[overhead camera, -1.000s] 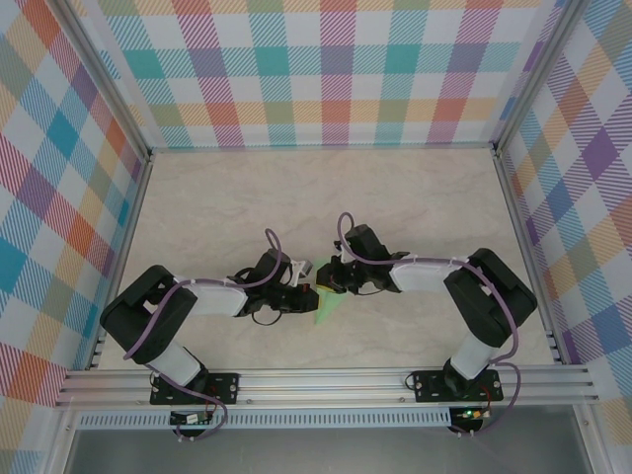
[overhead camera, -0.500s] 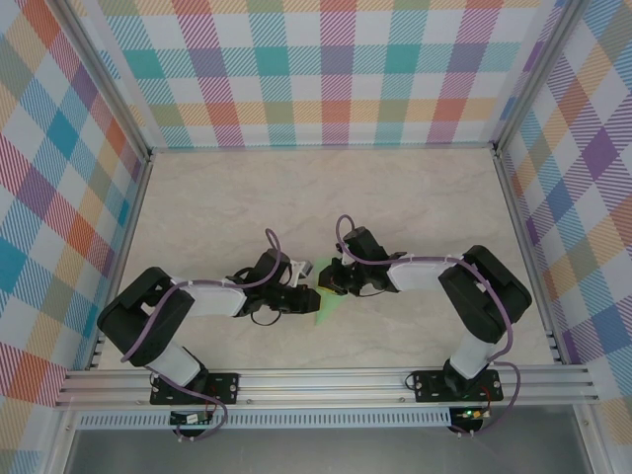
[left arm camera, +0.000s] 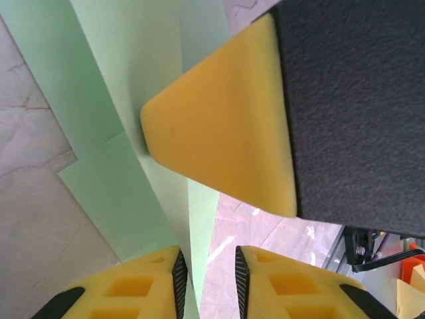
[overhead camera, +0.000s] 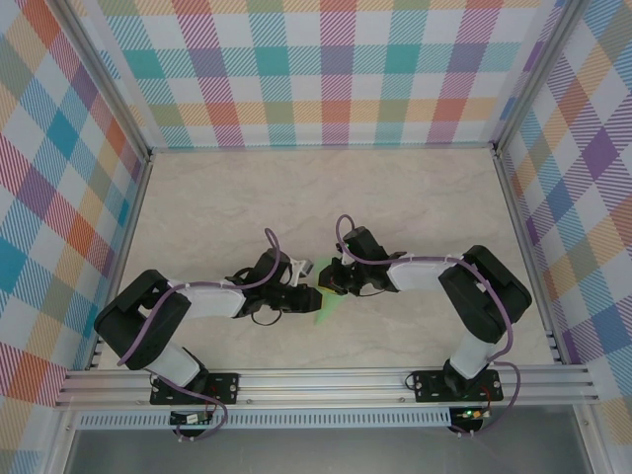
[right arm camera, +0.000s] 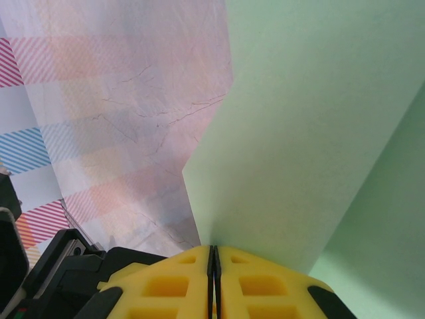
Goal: Fold a paper plane with a square sheet of paper (pick it up from the middle)
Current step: Fourth fold the wing at the center of the table.
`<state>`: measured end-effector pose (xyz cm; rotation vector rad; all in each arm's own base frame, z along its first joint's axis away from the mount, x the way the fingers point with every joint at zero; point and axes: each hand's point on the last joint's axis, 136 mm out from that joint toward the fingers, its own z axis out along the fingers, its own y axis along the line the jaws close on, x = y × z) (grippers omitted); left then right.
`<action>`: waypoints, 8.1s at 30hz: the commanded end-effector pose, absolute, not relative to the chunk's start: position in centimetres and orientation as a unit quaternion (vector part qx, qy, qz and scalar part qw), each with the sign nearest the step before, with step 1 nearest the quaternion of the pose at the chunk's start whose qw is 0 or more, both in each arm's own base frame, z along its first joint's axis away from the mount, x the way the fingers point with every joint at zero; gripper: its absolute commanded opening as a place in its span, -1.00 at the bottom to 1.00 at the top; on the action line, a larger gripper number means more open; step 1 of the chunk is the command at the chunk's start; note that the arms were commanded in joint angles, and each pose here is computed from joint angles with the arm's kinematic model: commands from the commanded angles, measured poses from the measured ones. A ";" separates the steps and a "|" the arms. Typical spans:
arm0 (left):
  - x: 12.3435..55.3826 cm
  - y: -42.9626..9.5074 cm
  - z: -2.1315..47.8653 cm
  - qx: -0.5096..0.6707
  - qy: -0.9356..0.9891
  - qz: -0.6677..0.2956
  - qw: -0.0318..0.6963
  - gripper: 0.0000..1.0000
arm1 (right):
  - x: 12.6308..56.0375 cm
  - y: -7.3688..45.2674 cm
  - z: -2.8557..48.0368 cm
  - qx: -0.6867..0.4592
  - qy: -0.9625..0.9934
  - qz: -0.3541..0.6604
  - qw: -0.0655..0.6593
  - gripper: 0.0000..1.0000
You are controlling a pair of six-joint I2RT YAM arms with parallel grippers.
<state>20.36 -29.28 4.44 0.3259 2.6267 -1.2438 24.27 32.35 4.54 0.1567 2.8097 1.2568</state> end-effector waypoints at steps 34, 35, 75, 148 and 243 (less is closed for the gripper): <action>20.1 -29.7 3.2 0.122 0.883 -0.444 0.091 -0.99 | 23.9 29.7 6.9 0.049 0.921 0.379 0.081 -0.66; 20.1 -29.6 3.2 0.122 0.883 -0.445 0.089 -0.99 | 23.8 29.6 7.0 0.048 0.920 0.379 0.082 -0.66; 20.6 -28.3 1.6 0.066 0.876 -0.474 0.054 -1.00 | 25.4 32.5 4.2 0.054 0.921 0.384 0.045 -0.77; 17.7 -26.7 0.7 0.080 0.911 -0.404 -0.025 -0.52 | 23.7 29.4 -2.3 0.099 0.955 0.280 -0.009 -0.78; 17.5 -27.1 -1.4 -0.030 0.934 -0.355 -0.012 -0.67 | 22.8 28.2 -3.8 0.110 0.963 0.246 -0.029 -0.76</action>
